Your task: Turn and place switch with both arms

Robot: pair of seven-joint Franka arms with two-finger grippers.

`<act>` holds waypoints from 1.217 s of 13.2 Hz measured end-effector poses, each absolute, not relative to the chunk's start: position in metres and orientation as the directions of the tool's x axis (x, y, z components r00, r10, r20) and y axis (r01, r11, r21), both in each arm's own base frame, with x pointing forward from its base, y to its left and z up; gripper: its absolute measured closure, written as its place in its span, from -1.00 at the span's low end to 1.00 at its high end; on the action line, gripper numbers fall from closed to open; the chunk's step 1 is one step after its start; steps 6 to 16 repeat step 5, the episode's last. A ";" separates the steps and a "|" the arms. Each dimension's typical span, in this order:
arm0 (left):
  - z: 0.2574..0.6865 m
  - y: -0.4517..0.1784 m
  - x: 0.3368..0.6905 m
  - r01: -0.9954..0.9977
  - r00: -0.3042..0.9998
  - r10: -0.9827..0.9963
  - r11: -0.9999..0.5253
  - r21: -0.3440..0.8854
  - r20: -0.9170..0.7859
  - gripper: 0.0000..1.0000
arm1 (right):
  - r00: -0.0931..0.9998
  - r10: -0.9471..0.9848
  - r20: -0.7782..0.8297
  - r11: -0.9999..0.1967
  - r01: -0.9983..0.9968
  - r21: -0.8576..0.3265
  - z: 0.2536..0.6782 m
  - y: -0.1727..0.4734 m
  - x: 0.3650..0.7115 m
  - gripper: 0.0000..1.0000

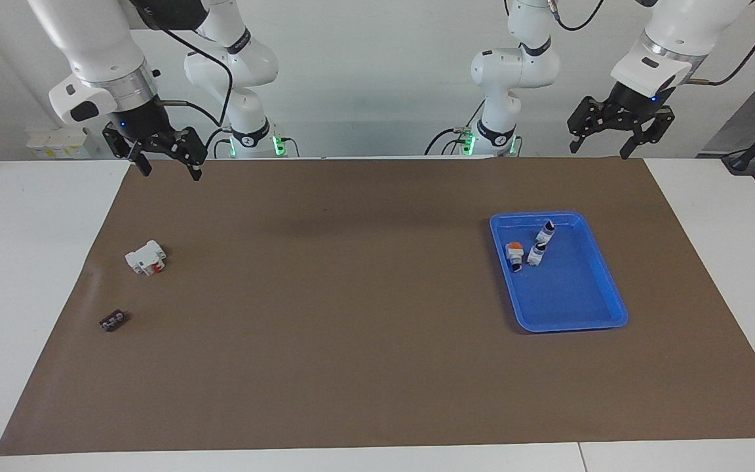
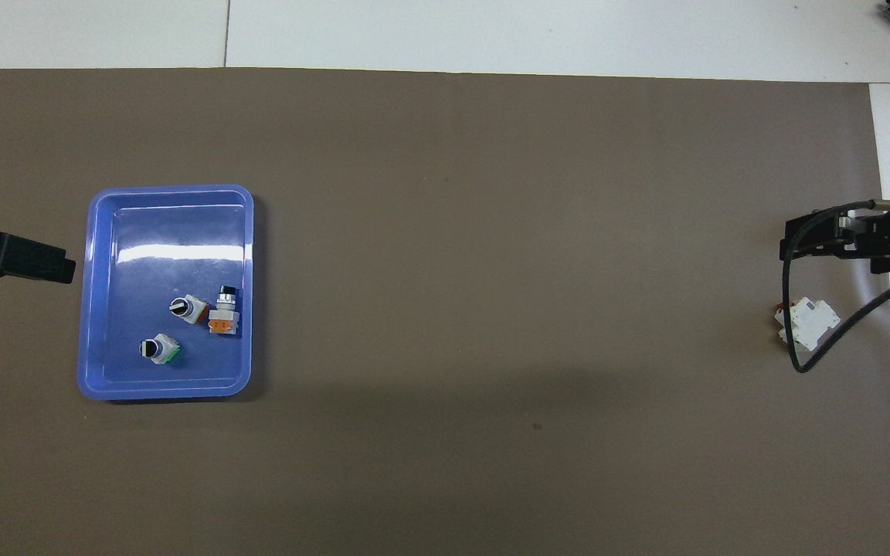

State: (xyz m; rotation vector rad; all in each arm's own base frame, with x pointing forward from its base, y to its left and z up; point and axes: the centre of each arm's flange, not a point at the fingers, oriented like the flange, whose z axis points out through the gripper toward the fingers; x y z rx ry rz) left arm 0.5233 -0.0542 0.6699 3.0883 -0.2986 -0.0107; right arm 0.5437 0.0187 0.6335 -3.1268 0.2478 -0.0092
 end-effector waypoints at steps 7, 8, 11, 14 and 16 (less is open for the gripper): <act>0.672 -0.050 0.519 -0.186 0.982 -0.187 -0.982 0.029 -0.036 -1.00 | 0.987 -0.158 0.005 -0.988 -0.158 -0.005 0.634 0.019 0.544 -1.00; 0.672 -0.050 0.519 -0.186 0.982 -0.187 -0.982 0.029 -0.036 -1.00 | 0.987 -0.158 0.005 -0.988 -0.158 -0.005 0.634 0.019 0.544 -1.00; 0.672 -0.050 0.519 -0.186 0.982 -0.187 -0.982 0.029 -0.036 -1.00 | 0.987 -0.158 0.005 -0.988 -0.158 -0.005 0.634 0.019 0.544 -1.00; 0.672 -0.050 0.519 -0.186 0.982 -0.187 -0.982 0.029 -0.036 -1.00 | 0.987 -0.158 0.005 -0.988 -0.158 -0.005 0.634 0.019 0.544 -1.00; 0.672 -0.050 0.519 -0.186 0.982 -0.187 -0.982 0.029 -0.036 -1.00 | 0.987 -0.158 0.005 -0.988 -0.158 -0.005 0.634 0.019 0.544 -1.00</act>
